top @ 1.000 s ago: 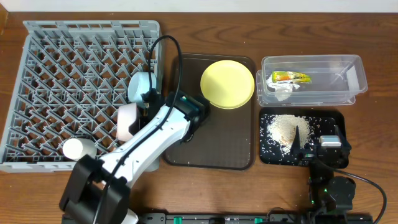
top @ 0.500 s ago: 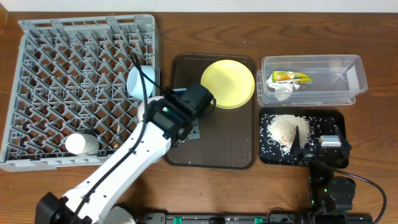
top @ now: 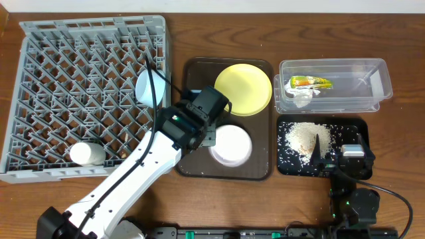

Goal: Sort waste into correct bins and load items into the dishwasher

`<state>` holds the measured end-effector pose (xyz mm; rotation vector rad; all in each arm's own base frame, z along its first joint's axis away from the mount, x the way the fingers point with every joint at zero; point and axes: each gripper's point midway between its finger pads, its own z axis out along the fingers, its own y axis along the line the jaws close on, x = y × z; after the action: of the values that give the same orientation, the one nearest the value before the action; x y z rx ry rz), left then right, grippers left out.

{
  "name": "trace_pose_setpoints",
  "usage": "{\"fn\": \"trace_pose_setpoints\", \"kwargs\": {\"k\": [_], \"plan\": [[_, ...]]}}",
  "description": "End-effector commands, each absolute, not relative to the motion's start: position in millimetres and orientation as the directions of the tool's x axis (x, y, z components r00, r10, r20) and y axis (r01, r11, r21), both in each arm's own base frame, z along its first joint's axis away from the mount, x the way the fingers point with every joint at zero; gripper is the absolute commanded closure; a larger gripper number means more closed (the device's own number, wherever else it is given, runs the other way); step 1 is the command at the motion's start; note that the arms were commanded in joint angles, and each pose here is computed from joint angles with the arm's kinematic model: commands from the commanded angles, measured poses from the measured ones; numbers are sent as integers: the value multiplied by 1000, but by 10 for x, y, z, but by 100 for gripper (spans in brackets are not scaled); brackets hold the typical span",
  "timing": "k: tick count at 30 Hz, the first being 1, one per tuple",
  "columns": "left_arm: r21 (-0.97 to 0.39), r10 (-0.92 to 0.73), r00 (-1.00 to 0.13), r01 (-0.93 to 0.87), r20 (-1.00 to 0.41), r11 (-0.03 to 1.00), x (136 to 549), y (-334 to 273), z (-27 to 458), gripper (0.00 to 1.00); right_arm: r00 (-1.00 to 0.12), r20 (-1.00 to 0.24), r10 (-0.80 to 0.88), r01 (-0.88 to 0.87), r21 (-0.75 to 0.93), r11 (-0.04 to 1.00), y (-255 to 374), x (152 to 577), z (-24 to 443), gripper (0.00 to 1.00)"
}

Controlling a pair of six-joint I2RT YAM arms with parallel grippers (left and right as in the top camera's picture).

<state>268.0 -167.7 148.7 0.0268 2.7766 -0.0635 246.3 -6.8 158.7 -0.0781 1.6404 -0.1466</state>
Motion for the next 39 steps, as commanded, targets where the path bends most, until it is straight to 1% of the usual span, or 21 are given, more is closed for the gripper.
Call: {"fn": "trace_pose_setpoints", "kwargs": {"k": [1, 5, 11, 13, 16, 18, 23, 25, 27, 30, 32, 34, 36, 39], "plan": [[-51, 44, -933, 66, -358, 996, 2704, -1738, 1409, 51, -75, -989, -129, 49, -133, 990, -91, 2461, 1582, 1], [-141, 35, -945, 85, -326, 986, 2737, -1908, 1212, 51, -75, -989, -129, 49, -132, 990, -91, 2461, 1583, 1], [-295, 111, -962, 184, -248, 938, 2723, -2235, 870, 51, -75, -989, -129, 49, -132, 990, -91, 2461, 1583, 1], [-351, 171, -961, 240, -217, 905, 2668, -2375, 773, 51, -75, -989, -129, 49, -132, 990, -91, 2461, 1583, 1], [-464, 259, -949, 313, -179, 828, 2565, -2621, 688, 51, -75, -989, -129, 49, -132, 990, -91, 2461, 1583, 1], [-479, 268, -951, 310, -155, 822, 2550, -2654, 605, 51, -75, -989, -129, 49, -132, 990, -91, 2461, 1583, 1], [-456, 272, -960, 273, -69, 847, 2495, -2610, 291, 53, -75, -989, -129, 49, -132, 990, -90, 2461, 1583, 1], [-449, 273, -961, 262, -41, 854, 2473, -2597, 197, 60, -75, -989, -129, 49, -132, 990, -90, 2461, 1583, 1], [-451, 275, -961, 257, -26, 855, 2456, -2598, 156, 72, -75, -989, -129, 49, -132, 990, -91, 2461, 1583, 1], [-456, 275, -960, 264, -43, 850, 2486, -2620, 167, 81, -75, -989, -128, 49, -132, 990, -91, 2461, 1583, 1], [-458, 275, -960, 267, -51, 848, 2503, -2631, 173, 92, -75, -989, -129, 49, -132, 990, -90, 2461, 1583, 1], [-483, 282, -958, 269, -48, 833, 2483, -2668, 196, 92, -75, -989, -129, 49, -132, 990, -91, 2461, 1583, 1], [-558, 315, -947, 292, -56, 777, 2450, -2755, 303, 92, -75, -989, -129, 49, -132, 990, -91, 2461, 1583, 1], [-608, 285, -957, 261, -58, 750, 2516, -2712, 480, 92, -75, -989, -129, 49, -132, 990, -91, 2461, 1583, 1]]}}
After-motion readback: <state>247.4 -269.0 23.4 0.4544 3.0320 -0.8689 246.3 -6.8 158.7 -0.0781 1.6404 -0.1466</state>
